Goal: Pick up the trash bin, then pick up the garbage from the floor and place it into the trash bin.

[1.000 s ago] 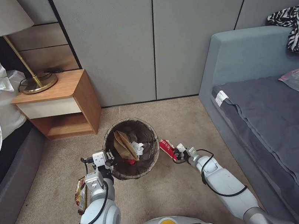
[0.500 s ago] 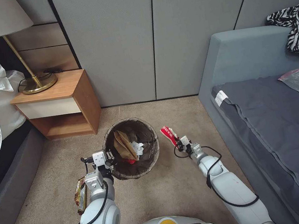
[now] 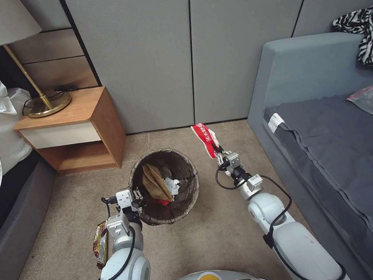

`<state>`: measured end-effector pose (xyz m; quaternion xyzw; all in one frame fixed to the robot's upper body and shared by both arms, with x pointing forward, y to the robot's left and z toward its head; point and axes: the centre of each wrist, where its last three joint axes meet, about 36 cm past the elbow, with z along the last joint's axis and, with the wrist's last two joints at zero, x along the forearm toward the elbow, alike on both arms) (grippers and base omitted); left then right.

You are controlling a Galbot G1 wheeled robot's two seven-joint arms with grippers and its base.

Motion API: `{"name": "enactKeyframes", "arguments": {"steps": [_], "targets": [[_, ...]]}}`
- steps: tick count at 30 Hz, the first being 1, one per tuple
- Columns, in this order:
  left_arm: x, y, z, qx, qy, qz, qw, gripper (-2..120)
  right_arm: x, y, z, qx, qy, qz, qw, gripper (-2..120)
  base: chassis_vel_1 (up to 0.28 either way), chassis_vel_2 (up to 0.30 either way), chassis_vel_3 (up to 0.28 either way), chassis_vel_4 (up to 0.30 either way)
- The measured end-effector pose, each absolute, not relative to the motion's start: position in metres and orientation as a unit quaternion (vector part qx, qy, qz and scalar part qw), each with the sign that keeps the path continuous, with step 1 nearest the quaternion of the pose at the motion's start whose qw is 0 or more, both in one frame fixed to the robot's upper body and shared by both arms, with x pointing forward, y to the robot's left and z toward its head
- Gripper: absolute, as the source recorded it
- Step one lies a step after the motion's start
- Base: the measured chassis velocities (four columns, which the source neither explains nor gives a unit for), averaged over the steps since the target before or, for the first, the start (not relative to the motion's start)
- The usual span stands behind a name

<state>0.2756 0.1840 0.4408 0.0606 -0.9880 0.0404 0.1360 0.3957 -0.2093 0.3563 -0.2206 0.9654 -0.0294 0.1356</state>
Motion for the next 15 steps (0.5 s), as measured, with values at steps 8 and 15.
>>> {"name": "enactKeyframes", "arguments": {"steps": [8, 15], "targets": [[0.276, 0.184, 0.442, 0.059, -0.988, 0.044, 0.136, 2, 0.371, -0.178, 0.389, -0.303, 0.934, -0.015, 0.19, 0, 0.0, 0.0, 0.0, 0.0], [0.275, 0.183, 0.443, 0.058, -0.988, 0.048, 0.137, 2, 0.363, -0.154, 0.39, -0.346, 0.919, -0.017, 0.188, 0, 0.0, 0.0, 0.0, 0.0]]}}
